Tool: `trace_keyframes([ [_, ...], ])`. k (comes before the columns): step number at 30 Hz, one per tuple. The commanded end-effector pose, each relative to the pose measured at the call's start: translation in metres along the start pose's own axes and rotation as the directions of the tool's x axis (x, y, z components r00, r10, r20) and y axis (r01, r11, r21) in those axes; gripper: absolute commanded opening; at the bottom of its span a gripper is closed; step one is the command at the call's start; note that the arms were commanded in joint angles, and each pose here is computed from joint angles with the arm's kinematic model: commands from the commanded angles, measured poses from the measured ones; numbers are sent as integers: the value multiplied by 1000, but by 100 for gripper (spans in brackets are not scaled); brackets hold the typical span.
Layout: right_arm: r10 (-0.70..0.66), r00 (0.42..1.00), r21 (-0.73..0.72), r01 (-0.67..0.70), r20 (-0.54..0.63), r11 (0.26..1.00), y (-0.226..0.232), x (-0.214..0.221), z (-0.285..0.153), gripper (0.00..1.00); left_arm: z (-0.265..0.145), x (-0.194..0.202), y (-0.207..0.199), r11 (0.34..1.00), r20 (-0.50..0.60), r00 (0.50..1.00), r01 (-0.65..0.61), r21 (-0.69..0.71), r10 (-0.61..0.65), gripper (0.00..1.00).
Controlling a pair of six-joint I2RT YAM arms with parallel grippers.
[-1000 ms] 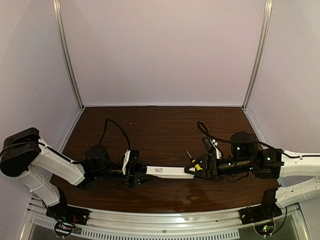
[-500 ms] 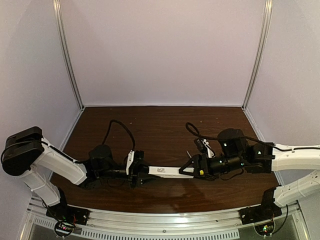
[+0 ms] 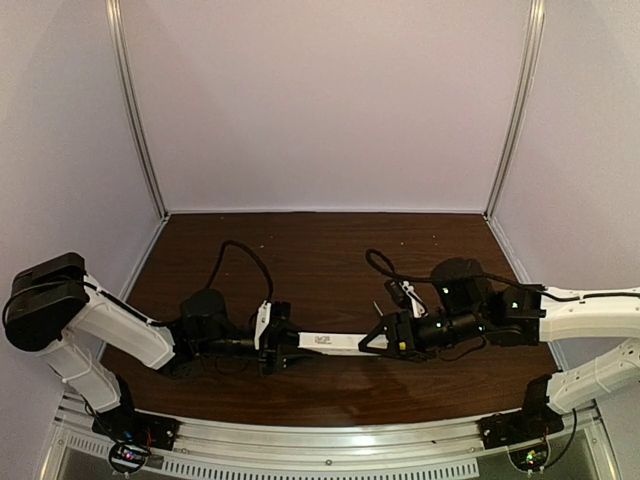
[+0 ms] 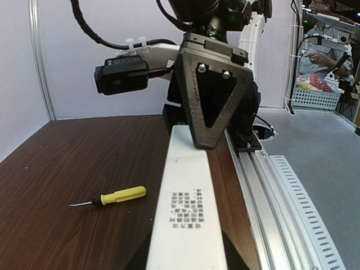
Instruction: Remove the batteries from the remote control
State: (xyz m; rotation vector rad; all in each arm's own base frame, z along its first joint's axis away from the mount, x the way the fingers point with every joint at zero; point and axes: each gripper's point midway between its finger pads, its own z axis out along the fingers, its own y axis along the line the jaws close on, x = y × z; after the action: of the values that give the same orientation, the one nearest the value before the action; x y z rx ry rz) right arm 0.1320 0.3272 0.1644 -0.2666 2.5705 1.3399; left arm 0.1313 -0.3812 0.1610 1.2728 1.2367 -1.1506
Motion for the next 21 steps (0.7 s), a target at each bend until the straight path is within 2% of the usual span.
trace_keyframes([
  [1,-24,999,-1,24,26,1000,6,-7,-5,68,3,-14,7,999,43,998,-43,-15,43,0],
  [5,-25,999,7,24,45,1000,6,-9,-9,74,3,-15,5,999,45,998,-44,-9,44,0],
  [9,-24,996,13,23,84,1000,6,-16,-12,74,3,-14,5,999,41,998,-44,-7,44,0],
  [13,-17,997,23,15,77,1000,3,-16,-7,68,4,-14,5,999,39,998,-43,-5,43,0],
  [21,-21,998,26,20,61,999,-1,-12,-3,48,4,-12,6,999,33,999,-42,-9,42,0],
])
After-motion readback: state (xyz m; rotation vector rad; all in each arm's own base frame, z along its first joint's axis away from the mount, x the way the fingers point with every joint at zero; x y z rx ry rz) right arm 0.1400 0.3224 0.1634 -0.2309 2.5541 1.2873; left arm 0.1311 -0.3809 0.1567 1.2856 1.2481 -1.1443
